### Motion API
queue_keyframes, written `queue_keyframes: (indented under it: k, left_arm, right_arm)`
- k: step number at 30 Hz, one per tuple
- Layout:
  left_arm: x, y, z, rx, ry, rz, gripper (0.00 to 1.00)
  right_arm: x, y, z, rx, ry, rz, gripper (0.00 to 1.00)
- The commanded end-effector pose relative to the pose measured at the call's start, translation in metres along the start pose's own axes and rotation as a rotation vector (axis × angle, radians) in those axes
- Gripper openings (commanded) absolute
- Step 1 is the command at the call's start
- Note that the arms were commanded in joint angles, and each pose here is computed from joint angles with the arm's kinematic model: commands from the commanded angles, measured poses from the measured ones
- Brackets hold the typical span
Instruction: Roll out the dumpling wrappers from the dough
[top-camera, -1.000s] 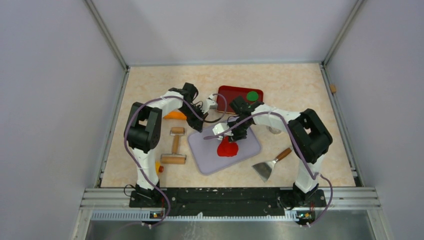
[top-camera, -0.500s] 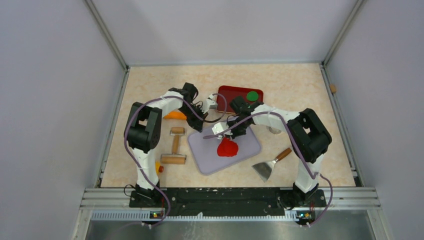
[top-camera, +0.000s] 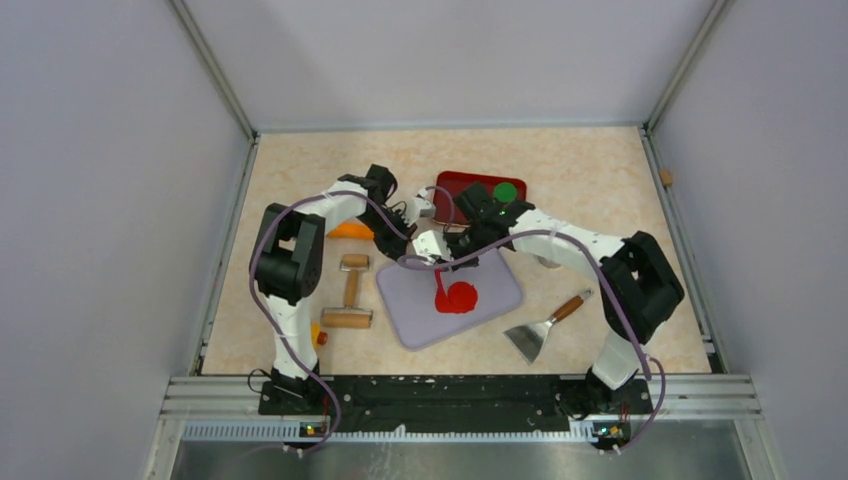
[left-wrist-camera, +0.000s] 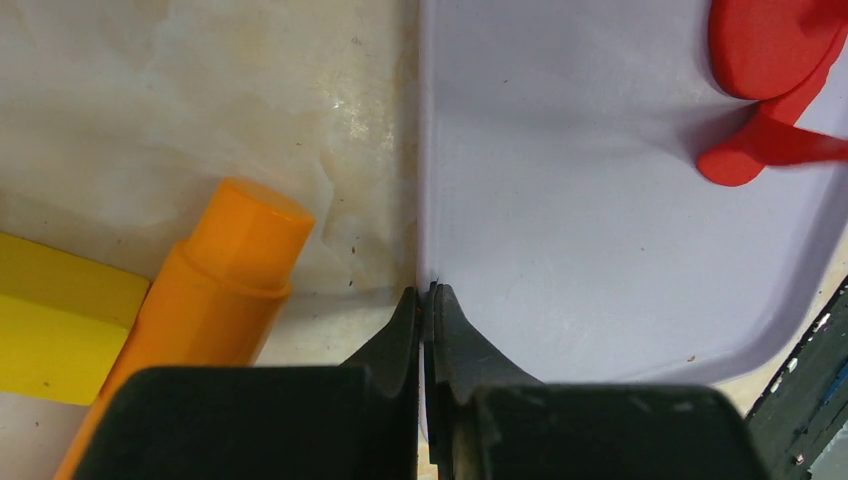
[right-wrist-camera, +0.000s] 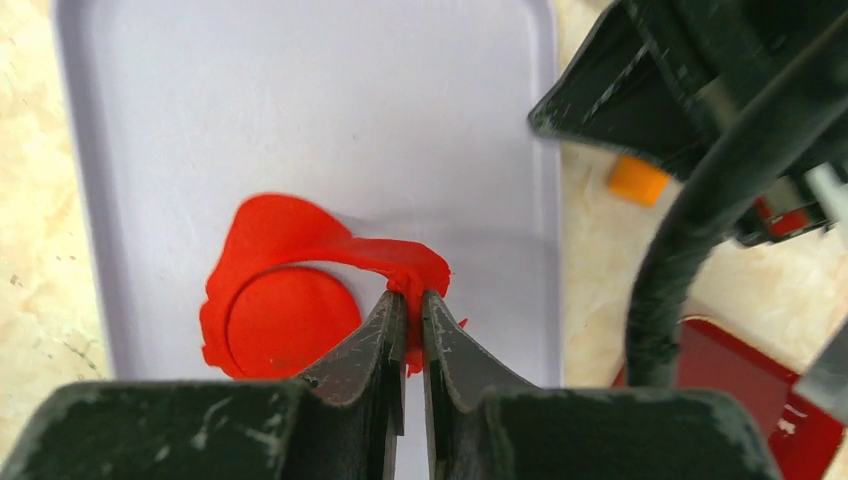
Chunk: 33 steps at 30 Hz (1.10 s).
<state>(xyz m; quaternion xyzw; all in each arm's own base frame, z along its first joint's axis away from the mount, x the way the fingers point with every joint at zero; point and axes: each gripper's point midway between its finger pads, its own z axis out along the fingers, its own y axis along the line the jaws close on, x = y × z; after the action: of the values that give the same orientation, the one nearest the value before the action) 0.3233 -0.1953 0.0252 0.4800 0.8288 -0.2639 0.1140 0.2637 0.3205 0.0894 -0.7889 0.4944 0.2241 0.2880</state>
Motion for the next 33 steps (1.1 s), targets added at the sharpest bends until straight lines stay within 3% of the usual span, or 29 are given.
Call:
queue_keyframes:
  k: [1,9,18,33]
  left_arm:
    - [-0.015,-0.002,0.000,0.031,-0.035,-0.001,0.00]
    - [-0.014,0.000,0.001,0.038,-0.026,-0.034,0.00]
    - [-0.020,0.002,-0.003,0.034,-0.022,-0.033,0.00]
    - [-0.023,0.000,-0.006,0.039,-0.030,-0.032,0.00]
  right_arm:
    - [-0.050,-0.007,-0.021,0.063,-0.127,-0.014,0.10]
    - [-0.075,0.000,-0.057,0.149,-0.181,-0.014,0.09]
    - [-0.058,-0.003,-0.127,0.374,-0.097,0.032,0.05]
    - [-0.040,-0.080,-0.158,0.583,-0.059,0.034,0.06]
